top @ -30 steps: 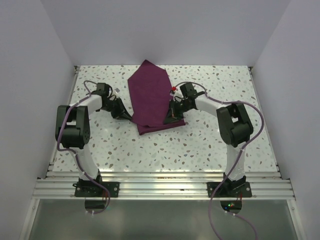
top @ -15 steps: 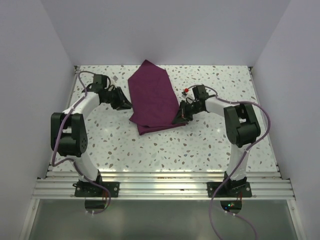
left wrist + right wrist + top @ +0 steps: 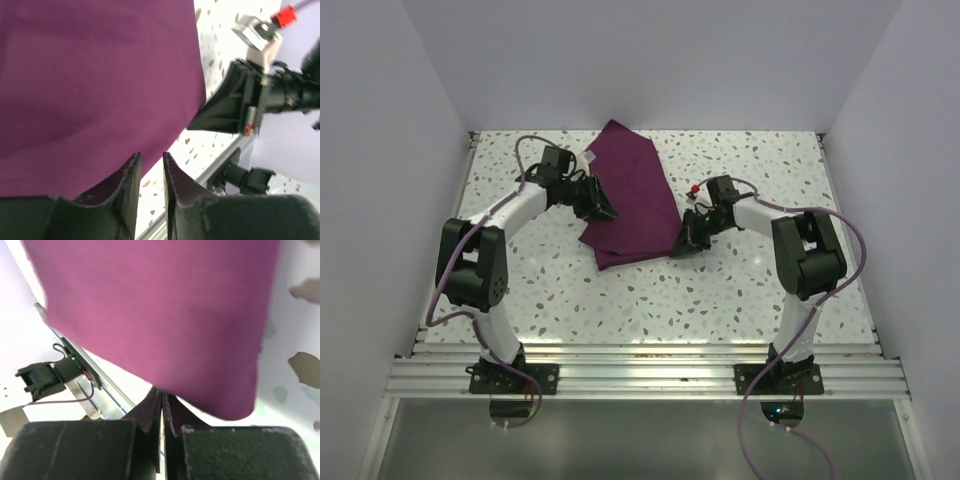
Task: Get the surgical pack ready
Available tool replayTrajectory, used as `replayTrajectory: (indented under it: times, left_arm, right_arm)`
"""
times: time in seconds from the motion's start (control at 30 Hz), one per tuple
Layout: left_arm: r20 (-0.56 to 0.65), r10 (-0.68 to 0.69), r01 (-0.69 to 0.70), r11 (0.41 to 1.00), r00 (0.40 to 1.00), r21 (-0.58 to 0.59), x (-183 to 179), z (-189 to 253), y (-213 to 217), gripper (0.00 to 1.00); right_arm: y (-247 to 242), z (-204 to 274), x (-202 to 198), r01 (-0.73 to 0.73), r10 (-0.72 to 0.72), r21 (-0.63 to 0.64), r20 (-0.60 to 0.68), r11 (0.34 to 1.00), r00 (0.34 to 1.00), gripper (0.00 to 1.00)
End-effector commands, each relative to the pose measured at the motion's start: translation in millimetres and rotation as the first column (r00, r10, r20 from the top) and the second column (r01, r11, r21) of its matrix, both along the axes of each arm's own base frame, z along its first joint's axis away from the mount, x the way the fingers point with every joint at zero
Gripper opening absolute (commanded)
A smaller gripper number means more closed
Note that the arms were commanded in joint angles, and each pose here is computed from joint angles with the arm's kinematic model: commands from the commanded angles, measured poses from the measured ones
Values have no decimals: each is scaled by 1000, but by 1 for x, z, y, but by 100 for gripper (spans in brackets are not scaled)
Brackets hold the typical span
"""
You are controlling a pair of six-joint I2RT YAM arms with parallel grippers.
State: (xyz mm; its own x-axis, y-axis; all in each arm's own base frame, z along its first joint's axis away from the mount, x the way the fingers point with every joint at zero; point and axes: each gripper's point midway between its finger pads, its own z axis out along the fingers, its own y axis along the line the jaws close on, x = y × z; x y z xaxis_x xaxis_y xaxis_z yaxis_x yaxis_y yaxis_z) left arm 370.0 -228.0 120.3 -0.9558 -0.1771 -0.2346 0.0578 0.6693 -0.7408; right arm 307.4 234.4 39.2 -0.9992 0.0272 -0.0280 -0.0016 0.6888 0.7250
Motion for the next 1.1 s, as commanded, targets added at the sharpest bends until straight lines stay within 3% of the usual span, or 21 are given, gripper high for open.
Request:
replayTrajectory:
  times: [0.0,0.07,0.1,0.2,0.3,0.6,0.8,0.93,1.07]
  left_arm:
    - [100,64,-74,993,993,97,28,22,30,28]
    - [126,118,-137,978,985,158,38,25,50,32]
    - [113,139,-158,971,984,181,38,21,60,39]
    - [85,182,-197,958,980,209,40,11,84,45]
    - [52,202,-209,953,978,217,39,-5,104,49]
    - [10,91,-92,993,996,69,28,-52,94,54]
    - [-57,94,-90,993,994,70,21,-73,93,53]
    - [-54,99,-96,994,994,57,20,-69,92,45]
    - [-42,101,-100,995,994,8,22,-55,85,20]
  right_arm:
    - [4,59,28,-30,26,15,177,999,984,0]
    - [6,71,33,-19,14,23,190,1000,982,2]
    - [9,81,41,-15,8,32,210,999,978,11]
    - [15,93,52,-22,9,52,235,998,972,24]
    - [20,96,61,-34,20,56,235,998,972,29]
    - [23,100,67,-52,35,62,241,997,970,32]
    - [22,94,63,-54,40,56,228,997,973,32]
    - [22,90,63,-55,41,57,221,997,974,31]
    - [24,89,66,-50,35,63,217,997,976,31]
